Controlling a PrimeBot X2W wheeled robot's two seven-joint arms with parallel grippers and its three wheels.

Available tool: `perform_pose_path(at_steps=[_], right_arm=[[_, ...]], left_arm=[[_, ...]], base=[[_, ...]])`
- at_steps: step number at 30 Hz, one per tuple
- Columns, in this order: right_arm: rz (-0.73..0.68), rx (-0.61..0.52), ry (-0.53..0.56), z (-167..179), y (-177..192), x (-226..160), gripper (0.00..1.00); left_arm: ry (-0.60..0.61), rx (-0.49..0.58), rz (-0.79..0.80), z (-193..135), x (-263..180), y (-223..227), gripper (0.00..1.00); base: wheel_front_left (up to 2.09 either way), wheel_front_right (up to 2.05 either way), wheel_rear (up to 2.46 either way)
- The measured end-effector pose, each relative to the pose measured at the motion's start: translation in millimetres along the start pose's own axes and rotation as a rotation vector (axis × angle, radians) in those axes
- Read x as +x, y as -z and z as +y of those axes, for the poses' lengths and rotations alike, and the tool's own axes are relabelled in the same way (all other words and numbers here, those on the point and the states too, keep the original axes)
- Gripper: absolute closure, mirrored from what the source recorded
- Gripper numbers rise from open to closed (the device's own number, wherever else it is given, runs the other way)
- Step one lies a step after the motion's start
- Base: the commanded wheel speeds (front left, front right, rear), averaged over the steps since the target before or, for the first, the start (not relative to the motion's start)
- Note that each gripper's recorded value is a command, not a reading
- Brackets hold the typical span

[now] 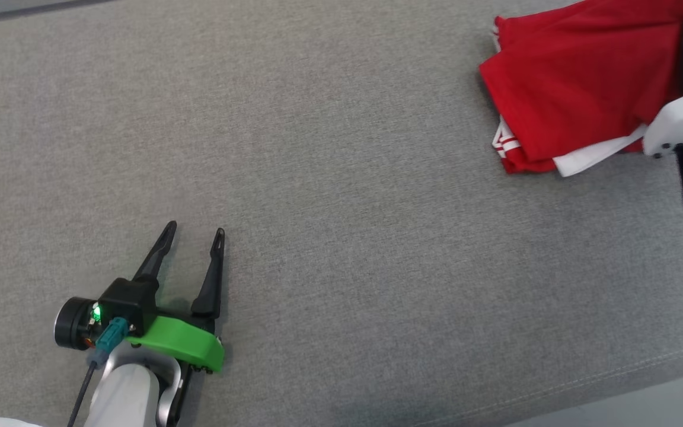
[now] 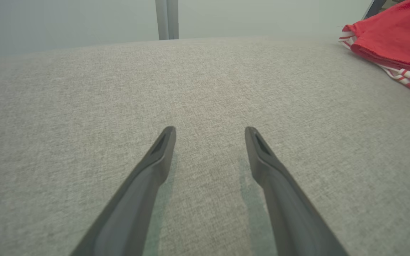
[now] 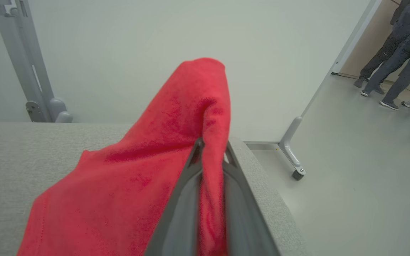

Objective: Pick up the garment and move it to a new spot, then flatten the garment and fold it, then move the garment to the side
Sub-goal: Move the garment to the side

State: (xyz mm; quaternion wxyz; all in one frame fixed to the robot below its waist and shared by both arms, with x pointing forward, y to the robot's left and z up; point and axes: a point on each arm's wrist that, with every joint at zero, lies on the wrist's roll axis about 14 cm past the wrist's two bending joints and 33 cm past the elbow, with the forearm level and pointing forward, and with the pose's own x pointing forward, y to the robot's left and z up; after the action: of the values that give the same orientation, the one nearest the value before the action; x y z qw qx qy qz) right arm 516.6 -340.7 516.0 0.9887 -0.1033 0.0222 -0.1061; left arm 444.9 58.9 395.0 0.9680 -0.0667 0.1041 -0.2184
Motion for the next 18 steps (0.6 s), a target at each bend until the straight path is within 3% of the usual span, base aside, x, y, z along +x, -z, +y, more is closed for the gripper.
perform_pose_path(at_steps=[5, 6, 7, 8, 12, 18], right_arm=[[0.078, -0.046, 0.093, -30.9, 28.3, 14.6, 1.0], [0.093, -0.056, 0.106, -34.4, 34.0, 15.9, 0.81], [0.106, -0.065, 0.119, -37.6, 39.2, 17.2, 0.22], [0.115, -0.067, 0.132, -40.1, 43.2, 18.3, 0.0], [0.126, -0.081, 0.147, -33.0, 51.7, 24.0, 0.0], [0.02, -0.069, 0.075, 13.8, 21.3, 29.0, 0.0]], left_arm=[[-0.058, -0.007, 0.02, 21.4, -5.0, 9.3, 0.0], [-0.068, -0.008, 0.026, 25.1, -6.6, 11.5, 0.0], [-0.077, -0.009, 0.031, 28.4, -8.0, 13.5, 0.0], [-0.087, -0.009, 0.033, 31.6, -9.1, 14.5, 0.0], [-0.12, -0.008, 0.037, 42.9, -14.0, 15.8, 0.0], [-0.142, -0.01, 0.015, 45.2, -18.8, 6.9, 0.0]], base=[[0.0, 0.0, 0.0], [0.0, 0.0, 0.0], [0.0, 0.0, 0.0], [0.0, 0.0, 0.0], [0.0, 0.0, 0.0], [0.0, 0.0, 0.0]])
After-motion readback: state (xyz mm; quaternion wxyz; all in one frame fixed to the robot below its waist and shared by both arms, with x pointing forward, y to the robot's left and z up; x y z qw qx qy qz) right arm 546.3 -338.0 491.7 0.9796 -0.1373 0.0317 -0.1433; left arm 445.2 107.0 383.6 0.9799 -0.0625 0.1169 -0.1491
